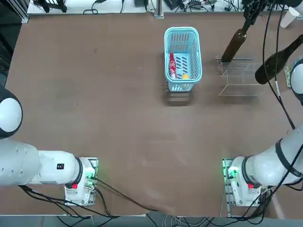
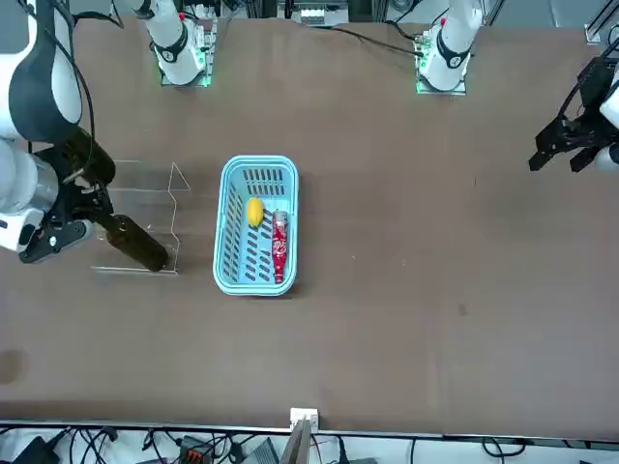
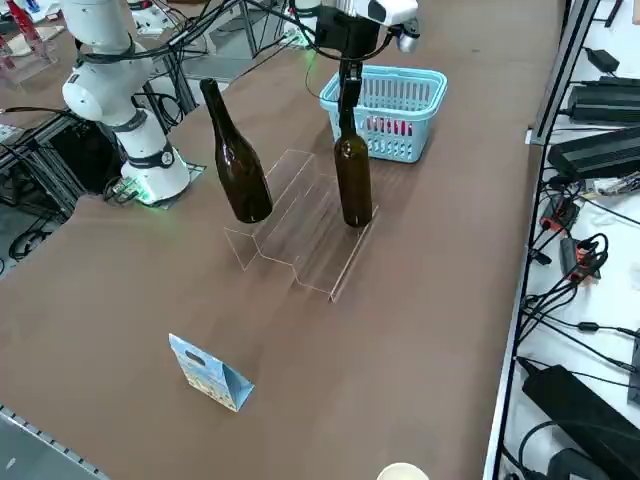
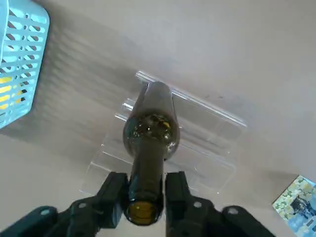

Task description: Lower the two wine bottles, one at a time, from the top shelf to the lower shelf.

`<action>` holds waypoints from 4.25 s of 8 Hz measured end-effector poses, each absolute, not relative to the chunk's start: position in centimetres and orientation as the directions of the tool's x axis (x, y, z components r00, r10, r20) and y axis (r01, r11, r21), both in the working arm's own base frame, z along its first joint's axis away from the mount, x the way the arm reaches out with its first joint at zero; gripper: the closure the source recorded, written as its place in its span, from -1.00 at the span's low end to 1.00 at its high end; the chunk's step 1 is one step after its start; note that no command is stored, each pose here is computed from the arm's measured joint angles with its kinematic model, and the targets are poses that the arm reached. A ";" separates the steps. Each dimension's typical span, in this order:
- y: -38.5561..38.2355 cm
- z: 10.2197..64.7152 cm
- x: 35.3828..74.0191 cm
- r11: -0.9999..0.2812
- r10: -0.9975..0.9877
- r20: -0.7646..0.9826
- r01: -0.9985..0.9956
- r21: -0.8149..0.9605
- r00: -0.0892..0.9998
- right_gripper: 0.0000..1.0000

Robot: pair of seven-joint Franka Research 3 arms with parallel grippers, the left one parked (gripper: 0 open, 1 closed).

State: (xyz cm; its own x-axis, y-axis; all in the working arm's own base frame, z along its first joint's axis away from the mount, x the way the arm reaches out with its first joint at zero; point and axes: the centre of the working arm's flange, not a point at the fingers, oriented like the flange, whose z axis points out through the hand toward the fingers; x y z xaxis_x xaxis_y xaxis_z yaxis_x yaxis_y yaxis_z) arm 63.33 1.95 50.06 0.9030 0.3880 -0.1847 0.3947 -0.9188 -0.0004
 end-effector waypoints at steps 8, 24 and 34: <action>1.2 59.1 61.0 -0.918 0.391 -0.053 0.394 0.051 0.919 -1.00; -12.0 58.8 45.6 -0.956 0.288 -0.202 0.292 -0.013 0.936 -0.89; -12.5 58.4 45.6 -0.954 0.287 -0.201 0.298 0.026 0.937 -0.32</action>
